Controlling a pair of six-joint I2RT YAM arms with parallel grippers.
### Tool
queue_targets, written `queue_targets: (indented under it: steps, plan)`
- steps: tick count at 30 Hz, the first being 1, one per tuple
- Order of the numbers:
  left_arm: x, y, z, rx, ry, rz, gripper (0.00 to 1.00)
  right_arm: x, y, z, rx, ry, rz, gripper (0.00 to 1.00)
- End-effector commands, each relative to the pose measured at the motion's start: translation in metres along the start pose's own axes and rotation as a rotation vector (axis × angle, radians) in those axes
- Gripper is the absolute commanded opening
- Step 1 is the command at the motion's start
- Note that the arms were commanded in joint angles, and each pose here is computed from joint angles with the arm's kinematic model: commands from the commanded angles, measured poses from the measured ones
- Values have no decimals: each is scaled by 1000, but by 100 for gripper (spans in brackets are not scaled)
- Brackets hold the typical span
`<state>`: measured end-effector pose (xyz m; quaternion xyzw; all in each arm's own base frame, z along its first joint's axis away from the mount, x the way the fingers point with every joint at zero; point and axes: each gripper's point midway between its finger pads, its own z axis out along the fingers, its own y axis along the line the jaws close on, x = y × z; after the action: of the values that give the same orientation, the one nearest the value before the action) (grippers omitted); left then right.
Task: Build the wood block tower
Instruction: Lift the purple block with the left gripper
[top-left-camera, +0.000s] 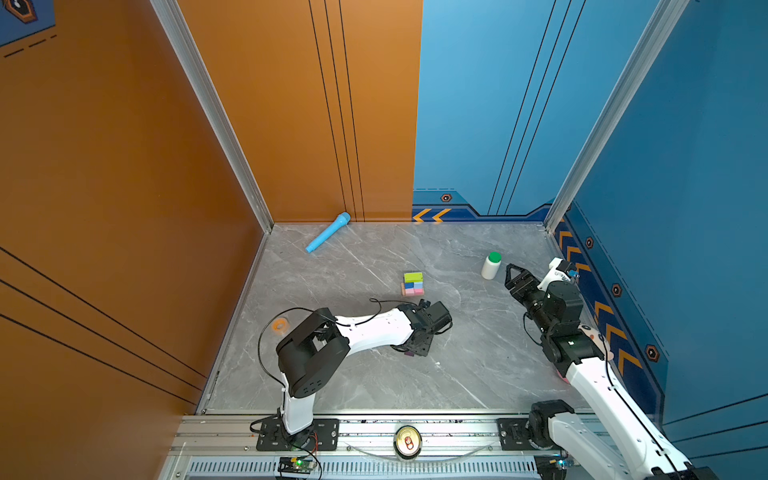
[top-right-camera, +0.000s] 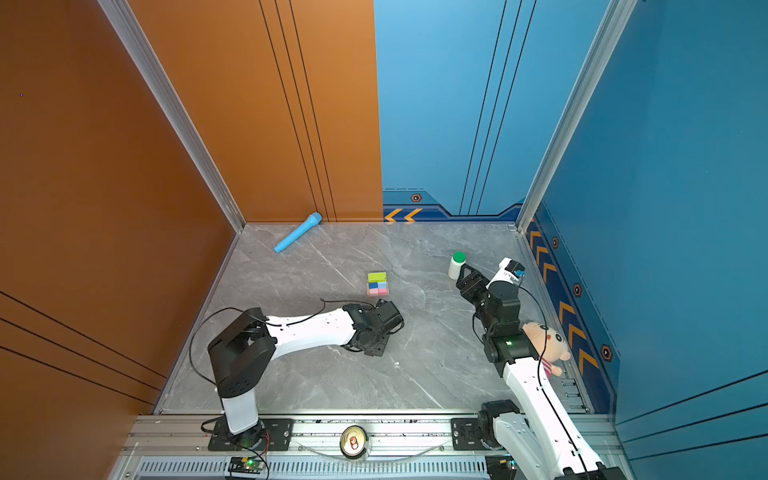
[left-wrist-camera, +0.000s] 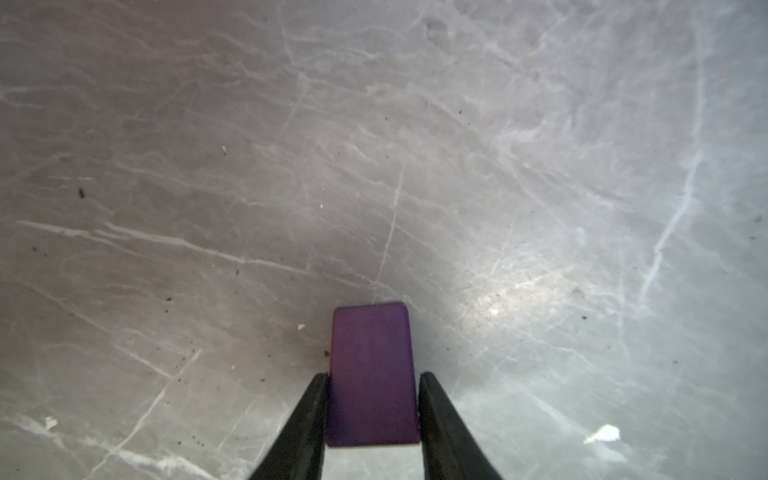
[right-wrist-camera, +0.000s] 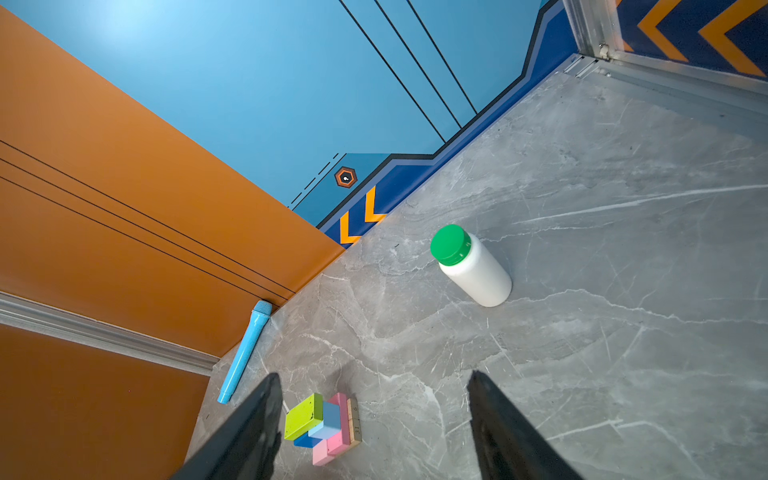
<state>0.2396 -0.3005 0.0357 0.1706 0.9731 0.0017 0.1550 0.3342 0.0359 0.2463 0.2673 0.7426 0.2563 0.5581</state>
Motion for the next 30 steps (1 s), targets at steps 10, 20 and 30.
queue_targets:
  steps: [10, 20, 30]
  plan:
    - [0, 9, -5, 5, 17, 35, 17, -3, 6, 5, -17, 0, 11, 72]
    - [-17, 23, -42, 14, -61, 142, 11, -3, 6, 6, -16, 5, 10, 72]
    - [-43, 26, -93, 83, -163, 318, 10, 0, 5, 9, -16, 16, 9, 72]
